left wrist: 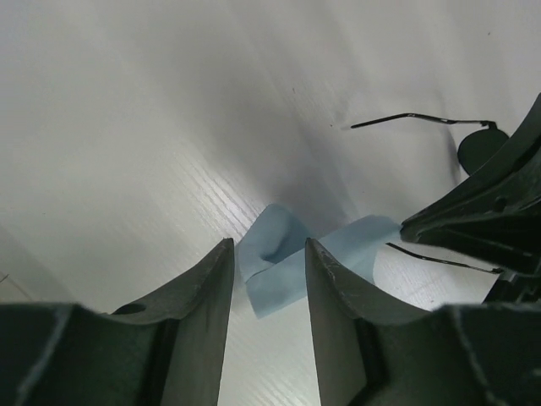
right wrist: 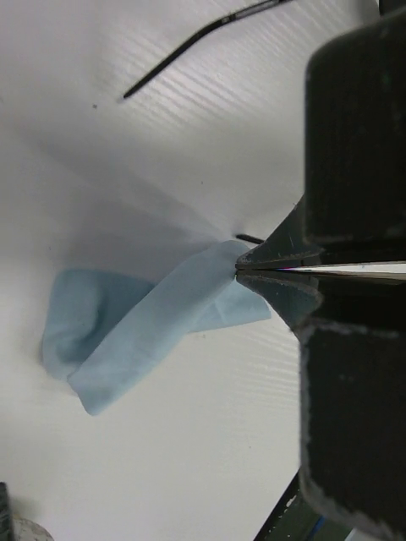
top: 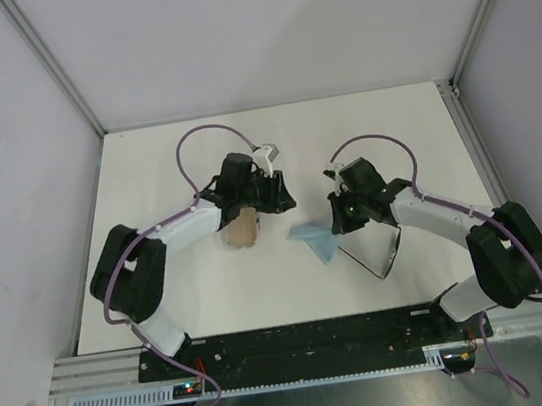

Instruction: Organize the sunglasses

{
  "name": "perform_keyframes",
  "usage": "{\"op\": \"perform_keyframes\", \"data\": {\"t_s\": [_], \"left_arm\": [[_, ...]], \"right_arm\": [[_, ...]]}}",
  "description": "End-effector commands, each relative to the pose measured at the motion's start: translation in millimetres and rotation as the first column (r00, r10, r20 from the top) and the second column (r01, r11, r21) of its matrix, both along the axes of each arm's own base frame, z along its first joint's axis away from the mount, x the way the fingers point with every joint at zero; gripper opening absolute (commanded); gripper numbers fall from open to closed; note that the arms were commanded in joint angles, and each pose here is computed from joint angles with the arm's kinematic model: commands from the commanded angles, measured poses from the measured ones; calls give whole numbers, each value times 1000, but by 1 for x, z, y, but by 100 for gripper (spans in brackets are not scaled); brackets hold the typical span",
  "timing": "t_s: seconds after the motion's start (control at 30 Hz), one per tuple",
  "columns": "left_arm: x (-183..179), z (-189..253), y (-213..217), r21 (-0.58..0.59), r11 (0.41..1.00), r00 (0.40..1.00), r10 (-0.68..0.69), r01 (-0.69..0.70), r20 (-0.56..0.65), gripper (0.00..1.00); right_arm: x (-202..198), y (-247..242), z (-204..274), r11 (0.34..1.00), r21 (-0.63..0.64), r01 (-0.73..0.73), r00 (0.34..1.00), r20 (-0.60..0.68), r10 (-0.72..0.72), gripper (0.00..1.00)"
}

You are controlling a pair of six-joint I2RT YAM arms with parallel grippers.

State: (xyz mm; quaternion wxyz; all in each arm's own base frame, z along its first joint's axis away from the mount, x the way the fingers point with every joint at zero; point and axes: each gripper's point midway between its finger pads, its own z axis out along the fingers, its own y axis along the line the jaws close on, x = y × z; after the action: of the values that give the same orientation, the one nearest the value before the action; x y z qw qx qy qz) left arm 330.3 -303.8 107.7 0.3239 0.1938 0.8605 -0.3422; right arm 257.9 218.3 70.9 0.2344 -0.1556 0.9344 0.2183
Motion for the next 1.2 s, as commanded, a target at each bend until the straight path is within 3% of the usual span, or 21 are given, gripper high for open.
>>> {"op": "perform_keyframes", "data": {"t_s": [0.0,0.27,0.67,1.0,1.17], "left_arm": [[8,0,-16,-3,997,996,-82,82,36,43],[8,-27,-30,4,989,989,-145,145,-15,41],[-12,-50,-48,-14,977,972,-211,211,-99,39],[-29,-73,-35,58,981,965,-172,187,-196,26],[-34,-73,-30,80,983,969,-149,167,-195,12]], "right_arm": [[7,-13,-7,1000,3,7,999,-36,-7,0],[26,-38,-17,993,-26,112,992,-49,-114,0],[20,-35,-23,996,-36,80,994,-69,-82,0],[5,-23,-27,997,-63,37,996,-84,-42,0],[3,-17,-24,999,-47,22,997,-79,-26,0]]}}
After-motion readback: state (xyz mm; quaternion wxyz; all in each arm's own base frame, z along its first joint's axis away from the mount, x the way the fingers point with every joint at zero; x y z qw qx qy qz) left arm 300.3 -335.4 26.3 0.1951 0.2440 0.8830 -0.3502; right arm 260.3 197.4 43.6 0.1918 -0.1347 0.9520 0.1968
